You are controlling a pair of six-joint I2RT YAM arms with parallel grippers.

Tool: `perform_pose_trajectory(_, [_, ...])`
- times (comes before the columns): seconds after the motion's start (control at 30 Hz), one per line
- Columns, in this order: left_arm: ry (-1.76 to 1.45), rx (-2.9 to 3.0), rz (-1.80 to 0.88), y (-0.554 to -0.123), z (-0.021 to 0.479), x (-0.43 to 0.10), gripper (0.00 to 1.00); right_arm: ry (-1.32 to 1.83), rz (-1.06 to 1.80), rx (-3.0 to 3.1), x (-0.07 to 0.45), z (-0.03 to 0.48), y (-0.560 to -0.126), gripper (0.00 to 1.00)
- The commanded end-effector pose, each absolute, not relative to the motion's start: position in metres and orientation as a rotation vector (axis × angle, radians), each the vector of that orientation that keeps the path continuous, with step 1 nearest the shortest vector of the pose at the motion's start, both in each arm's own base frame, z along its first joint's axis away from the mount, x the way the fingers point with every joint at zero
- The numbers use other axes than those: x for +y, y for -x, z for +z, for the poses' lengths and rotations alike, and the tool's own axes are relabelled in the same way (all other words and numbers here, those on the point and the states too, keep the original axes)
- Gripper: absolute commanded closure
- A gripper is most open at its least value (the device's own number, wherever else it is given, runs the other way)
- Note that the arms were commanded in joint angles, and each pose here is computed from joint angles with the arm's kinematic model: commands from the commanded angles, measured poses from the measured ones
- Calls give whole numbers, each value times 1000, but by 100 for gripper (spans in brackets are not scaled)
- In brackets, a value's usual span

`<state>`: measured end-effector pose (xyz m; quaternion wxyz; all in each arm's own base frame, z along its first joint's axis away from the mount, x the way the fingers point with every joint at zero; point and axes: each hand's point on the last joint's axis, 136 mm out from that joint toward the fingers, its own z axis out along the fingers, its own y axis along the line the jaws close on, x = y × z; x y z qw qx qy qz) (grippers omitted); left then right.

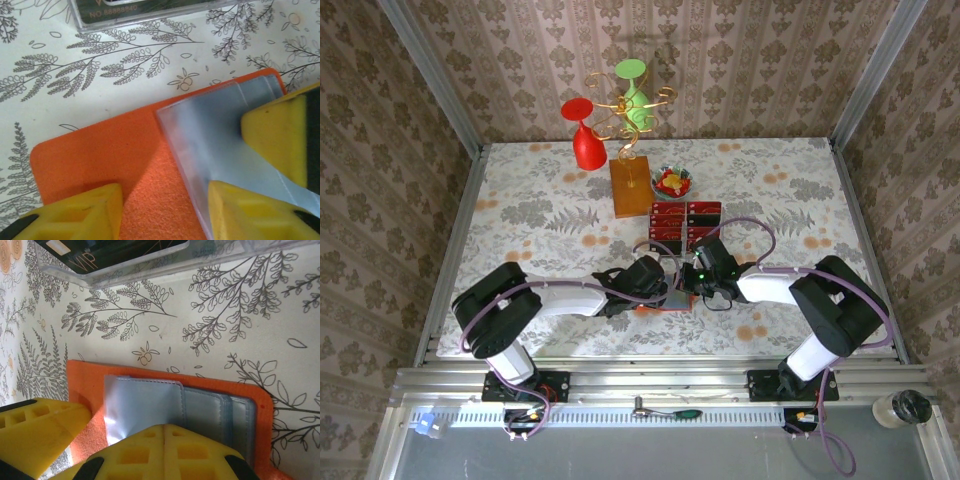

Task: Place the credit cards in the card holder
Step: Press the card holder at the center of the table, then turn over the card slot in the card holder.

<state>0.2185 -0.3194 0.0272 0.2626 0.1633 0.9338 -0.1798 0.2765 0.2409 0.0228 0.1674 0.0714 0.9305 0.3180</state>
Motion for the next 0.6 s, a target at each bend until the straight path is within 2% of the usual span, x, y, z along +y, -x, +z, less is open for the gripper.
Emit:
perform_pose_trajectory(0.0, [-484, 2583, -413, -209, 8, -311, 56, -211, 910, 2680, 238, 23, -267, 96])
perform_pose_trajectory(0.1, [-487, 2585, -408, -207, 7, -310, 56, -214, 906, 2655, 235, 34, -270, 88])
perform_pose_trajectory(0.17, [-486, 2582, -407, -207, 8, -311, 56, -222, 886, 2640, 230, 39, -271, 73])
perform_pose_trajectory(0.23, [-487, 2582, -405, -207, 8, -311, 56, -228, 873, 2630, 226, 42, -272, 64])
perform_pose_trajectory(0.57, [-492, 2571, -404, -209, 11, -313, 56, -221, 907, 2661, 231, 31, -271, 62])
